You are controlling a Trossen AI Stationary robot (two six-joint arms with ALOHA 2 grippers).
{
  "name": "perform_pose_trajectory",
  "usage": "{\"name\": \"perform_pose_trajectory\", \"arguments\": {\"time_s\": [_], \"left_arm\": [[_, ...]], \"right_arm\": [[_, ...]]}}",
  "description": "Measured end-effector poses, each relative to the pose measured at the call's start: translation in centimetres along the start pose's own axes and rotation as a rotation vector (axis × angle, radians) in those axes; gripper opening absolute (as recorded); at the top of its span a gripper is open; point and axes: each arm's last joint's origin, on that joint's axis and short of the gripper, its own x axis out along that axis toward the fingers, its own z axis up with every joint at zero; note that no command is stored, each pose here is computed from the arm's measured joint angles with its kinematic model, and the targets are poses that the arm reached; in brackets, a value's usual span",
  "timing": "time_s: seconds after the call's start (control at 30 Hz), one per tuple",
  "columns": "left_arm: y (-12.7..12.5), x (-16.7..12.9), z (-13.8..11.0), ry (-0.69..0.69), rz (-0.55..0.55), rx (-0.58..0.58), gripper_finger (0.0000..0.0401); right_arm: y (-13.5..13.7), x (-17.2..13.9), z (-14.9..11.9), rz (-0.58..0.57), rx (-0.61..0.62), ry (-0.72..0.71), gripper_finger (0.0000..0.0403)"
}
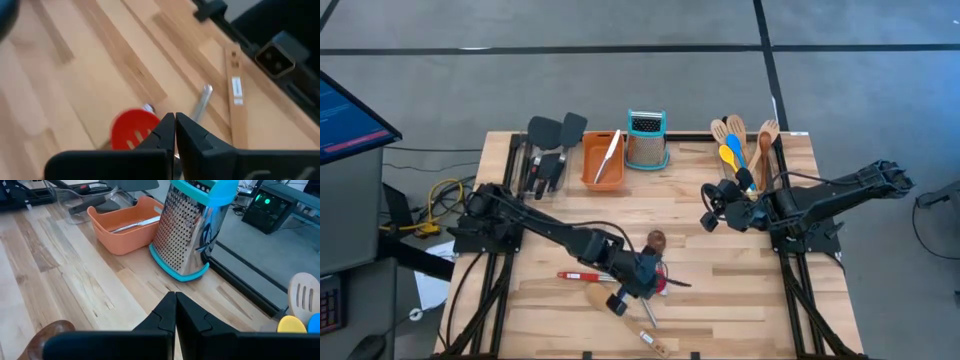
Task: Pick & Place Kitchen Items
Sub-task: Put the silver knife into the orange bin
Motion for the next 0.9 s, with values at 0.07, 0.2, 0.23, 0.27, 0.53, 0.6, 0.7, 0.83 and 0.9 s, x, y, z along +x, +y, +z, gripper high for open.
{"name": "perform_pose_trajectory", "arguments": {"time_s": [0.07,0.2,0.23,0.27,0.53,0.6,0.7,0.83,0.9], "left_arm": [[-0.1,0.6,-0.8,0.015,-0.010,-0.002,0.0001],[-0.4,1.3,-0.8,-0.007,-0.009,0.061,0.0001],[-0.4,1.8,-1.0,0.005,-0.014,0.070,0.0001],[-0.4,2.5,-1.2,0.010,-0.018,0.075,0.0001],[-0.8,7.1,-3.5,0.126,-0.083,0.077,0.0001],[-0.8,7.1,-3.4,0.127,-0.087,0.074,0.0001],[-0.8,7.0,-3.3,0.115,-0.099,0.068,0.0001],[-0.8,7.0,-3.4,0.120,-0.101,0.037,0.0001],[-0.9,7.1,-3.7,0.133,-0.104,0.032,0.0001]], "right_arm": [[0.0,0.0,0.0,0.001,0.002,-0.001,0.0001],[0.0,0.0,0.1,0.002,0.005,-0.004,0.0001],[0.0,0.0,0.1,0.003,0.006,-0.005,0.0001],[0.0,0.0,0.1,0.003,0.007,-0.007,0.0001],[0.1,0.0,0.1,0.002,0.011,-0.012,0.0001],[0.1,0.0,0.1,0.002,0.011,-0.012,0.0001],[0.0,0.0,0.1,0.002,0.011,-0.011,0.0001],[0.0,0.0,0.1,0.002,0.011,-0.011,0.0001],[0.0,0.0,0.1,0.002,0.011,-0.011,0.0001]]}}
